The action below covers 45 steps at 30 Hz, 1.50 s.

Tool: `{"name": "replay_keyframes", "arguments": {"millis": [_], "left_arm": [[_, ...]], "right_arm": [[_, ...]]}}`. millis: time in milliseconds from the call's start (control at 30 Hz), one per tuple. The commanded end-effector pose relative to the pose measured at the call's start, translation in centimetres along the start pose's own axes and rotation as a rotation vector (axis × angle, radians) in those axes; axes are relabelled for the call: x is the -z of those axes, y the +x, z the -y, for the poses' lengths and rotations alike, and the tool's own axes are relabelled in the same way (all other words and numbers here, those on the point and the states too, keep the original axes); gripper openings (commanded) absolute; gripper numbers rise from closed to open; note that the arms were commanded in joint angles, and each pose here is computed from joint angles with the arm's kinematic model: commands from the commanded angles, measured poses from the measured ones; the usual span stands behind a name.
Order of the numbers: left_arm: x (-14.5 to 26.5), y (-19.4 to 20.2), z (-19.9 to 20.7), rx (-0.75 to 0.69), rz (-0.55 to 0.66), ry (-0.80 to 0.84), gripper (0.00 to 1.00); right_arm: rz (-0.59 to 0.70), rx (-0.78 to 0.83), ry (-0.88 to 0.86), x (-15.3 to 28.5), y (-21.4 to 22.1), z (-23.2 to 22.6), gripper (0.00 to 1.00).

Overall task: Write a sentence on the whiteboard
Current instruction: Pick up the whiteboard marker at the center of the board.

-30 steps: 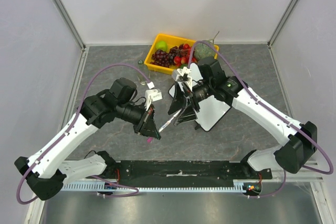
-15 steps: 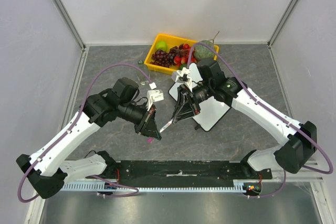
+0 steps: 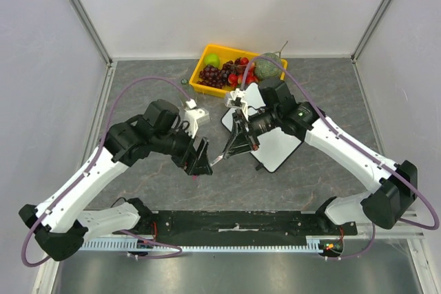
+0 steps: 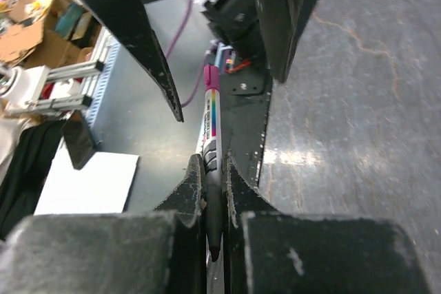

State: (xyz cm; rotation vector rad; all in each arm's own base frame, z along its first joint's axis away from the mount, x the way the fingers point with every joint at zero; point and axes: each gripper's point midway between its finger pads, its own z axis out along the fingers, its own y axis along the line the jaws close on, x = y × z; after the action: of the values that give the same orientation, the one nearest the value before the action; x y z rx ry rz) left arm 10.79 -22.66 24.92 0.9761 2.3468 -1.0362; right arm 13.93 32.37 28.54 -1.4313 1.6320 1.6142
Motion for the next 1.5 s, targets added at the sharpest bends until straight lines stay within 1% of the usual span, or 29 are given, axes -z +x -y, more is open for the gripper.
{"name": "replay_keyframes", "arguments": {"millis": [0,100,133,167,233,333,400,467,500,567,633,700,800,867,967,1000,1067,1233,1333,1467], "left_arm": [[4.6,-5.4,-3.9,0.05,0.275,-0.365,0.9],[6.6,-7.8,-4.3,0.129,0.422,-0.441,0.93],[6.8,-8.3,-4.0,0.147,0.453,-0.427,0.94],[7.3,-9.0,-4.2,0.179,0.496,-0.445,0.94],[7.3,-9.7,-3.9,0.214,0.54,-0.425,0.93],[6.3,-10.8,-2.8,0.234,0.574,-0.33,0.92],[5.3,-11.3,-1.9,0.25,0.582,-0.25,0.91],[4.3,-11.9,-1.0,0.266,0.598,-0.166,0.91],[3.7,-12.2,-0.6,0.265,0.609,-0.125,0.91],[3.2,-12.9,0.3,0.253,0.651,-0.043,0.9],[3.5,-14.3,1.7,0.208,0.736,0.063,0.9],[3.8,-15.1,2.9,0.155,0.81,0.158,0.9],[4.6,-16.3,4.3,0.096,0.907,0.256,0.91],[5.1,-17.1,5.5,0.037,0.938,0.319,0.91],[4.8,-18.2,6.5,0.001,0.945,0.386,0.9],[5.0,-18.6,7.0,-0.017,0.958,0.419,0.88],[4.9,-19.3,7.6,-0.032,0.974,0.475,0.82],[4.7,-21.2,8.4,-0.054,0.999,0.543,0.77],[5.0,-21.9,9.1,-0.096,1.006,0.572,0.76],[5.2,-22.6,9.5,-0.124,1.02,0.594,0.75]], "right_arm": [[0.021,-0.017,0.243,1.1,-1.4,2.5,0.0],[0.061,-0.044,0.451,2.5,-2.2,5.0,0.0],[0.085,-0.037,0.521,3.3,-2.7,5.5,0.0],[0.111,-0.041,0.594,4.1,-3.1,6.2,0.0],[0.19,-0.038,0.748,6.2,-4.3,7.2,0.0],[0.364,-0.034,0.931,9.7,-6.0,7.3,0.0],[0.519,-0.058,1.033,12.2,-6.9,6.7,0.0],[0.704,-0.077,1.074,14.4,-7.7,5.3,0.0],[0.766,-0.112,1.093,15.0,-6.8,5.5,0.0],[0.947,-0.165,1.071,16.4,-6.7,4.4,0.0],[1.11,-0.211,0.989,17.1,-6.7,2.9,0.0],[1.228,-0.248,0.888,17.4,-6.4,1.7,0.0],[1.365,-0.294,0.713,17.6,-6.9,-0.5,0.0],[1.415,-0.313,0.602,17.3,-7.2,-1.6,0.0],[1.47,-0.33,0.438,17.0,-7.8,-3.0,0.0],[1.48,-0.331,0.39,16.8,-8.0,-3.4,0.0],[1.499,-0.354,0.302,16.6,-8.5,-3.9,0.0],[1.497,-0.328,0.119,15.7,-10.0,-5.5,0.0],[1.467,-0.319,0.071,15.0,-10.7,-5.9,0.0],[1.465,-0.33,0.077,14.8,-10.6,-5.4,0.0]]}}
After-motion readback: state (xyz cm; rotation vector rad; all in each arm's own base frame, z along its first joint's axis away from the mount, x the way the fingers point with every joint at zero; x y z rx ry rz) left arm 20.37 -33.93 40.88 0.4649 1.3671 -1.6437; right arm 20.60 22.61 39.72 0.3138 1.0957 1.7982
